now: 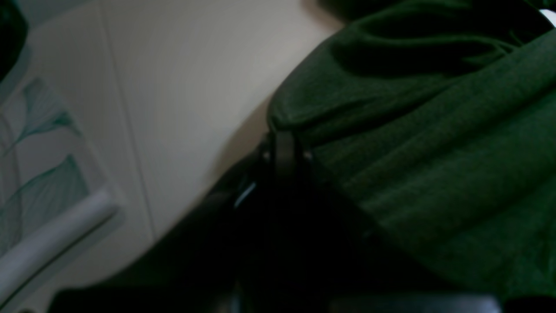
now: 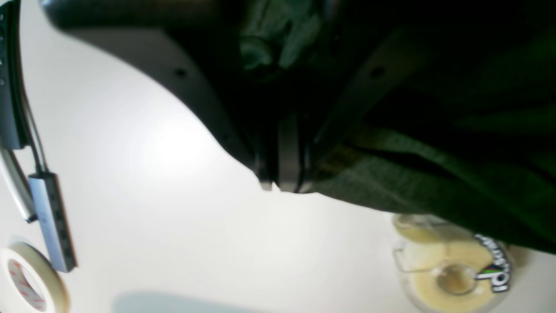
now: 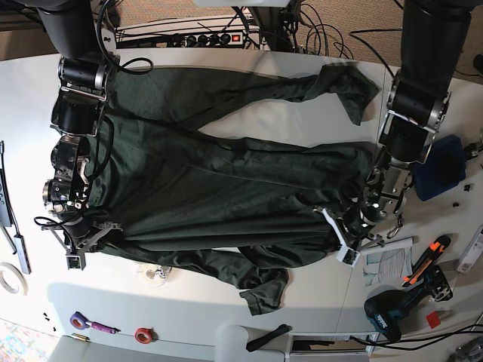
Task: Layout the t-shirt on the table in an organized manner, then fold the t-shirt properly
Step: 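Hold the hem with both grippers and pull it outward to straighten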
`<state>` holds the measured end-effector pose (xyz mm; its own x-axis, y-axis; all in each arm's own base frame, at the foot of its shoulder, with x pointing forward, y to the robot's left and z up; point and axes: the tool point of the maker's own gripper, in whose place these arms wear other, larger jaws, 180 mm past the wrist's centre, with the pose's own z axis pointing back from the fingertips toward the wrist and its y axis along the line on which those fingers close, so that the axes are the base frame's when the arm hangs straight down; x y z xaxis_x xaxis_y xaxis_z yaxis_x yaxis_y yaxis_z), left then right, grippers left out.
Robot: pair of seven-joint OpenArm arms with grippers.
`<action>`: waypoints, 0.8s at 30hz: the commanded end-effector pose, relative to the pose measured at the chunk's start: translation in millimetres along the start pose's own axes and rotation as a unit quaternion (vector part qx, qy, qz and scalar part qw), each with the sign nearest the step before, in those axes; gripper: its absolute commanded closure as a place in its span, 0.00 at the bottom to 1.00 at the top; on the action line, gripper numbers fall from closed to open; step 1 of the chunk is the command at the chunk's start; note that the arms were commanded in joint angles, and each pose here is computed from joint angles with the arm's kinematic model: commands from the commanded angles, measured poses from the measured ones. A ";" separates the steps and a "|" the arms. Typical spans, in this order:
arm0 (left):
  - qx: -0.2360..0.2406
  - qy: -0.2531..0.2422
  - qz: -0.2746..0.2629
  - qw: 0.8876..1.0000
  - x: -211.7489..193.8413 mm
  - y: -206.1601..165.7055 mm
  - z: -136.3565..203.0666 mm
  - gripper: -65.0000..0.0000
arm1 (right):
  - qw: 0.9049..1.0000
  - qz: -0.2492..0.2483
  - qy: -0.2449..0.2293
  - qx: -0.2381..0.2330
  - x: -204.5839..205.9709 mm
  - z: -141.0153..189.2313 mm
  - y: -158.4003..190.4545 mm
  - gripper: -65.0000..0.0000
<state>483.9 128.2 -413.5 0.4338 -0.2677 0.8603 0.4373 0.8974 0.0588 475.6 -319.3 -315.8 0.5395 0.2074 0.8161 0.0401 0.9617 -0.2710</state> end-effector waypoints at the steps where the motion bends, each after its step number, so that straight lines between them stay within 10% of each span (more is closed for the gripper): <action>1: 0.032 0.074 -0.024 0.996 -33.4 22.9 9.6 1.00 | 0.999 0.000 -0.039 -0.027 30.0 4.2 -21.7 1.00; 7: 0.041 0.074 -0.026 0.996 -33.4 27.4 10.7 1.00 | 0.999 0.006 -0.038 -0.014 29.8 4.0 -16.7 1.00; 10: 0.040 0.080 -0.048 0.995 -34.6 27.6 10.9 1.00 | 0.999 0.004 -0.044 -0.018 31.9 4.2 -18.3 0.80; 19: 0.051 0.085 -0.058 0.993 -38.8 42.9 18.4 1.00 | 0.993 -0.017 -0.067 -0.100 44.2 9.0 -51.1 0.80; 24: 0.049 0.087 -0.058 0.993 -40.8 42.6 19.2 1.00 | 0.996 -0.042 -0.078 0.016 49.3 5.2 -7.0 0.80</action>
<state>484.9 164.3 -413.1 0.4228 -0.3439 0.8385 0.4068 0.8988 0.1635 485.9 -309.9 -299.2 0.4641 0.1508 0.8728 0.0250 0.9828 -0.1831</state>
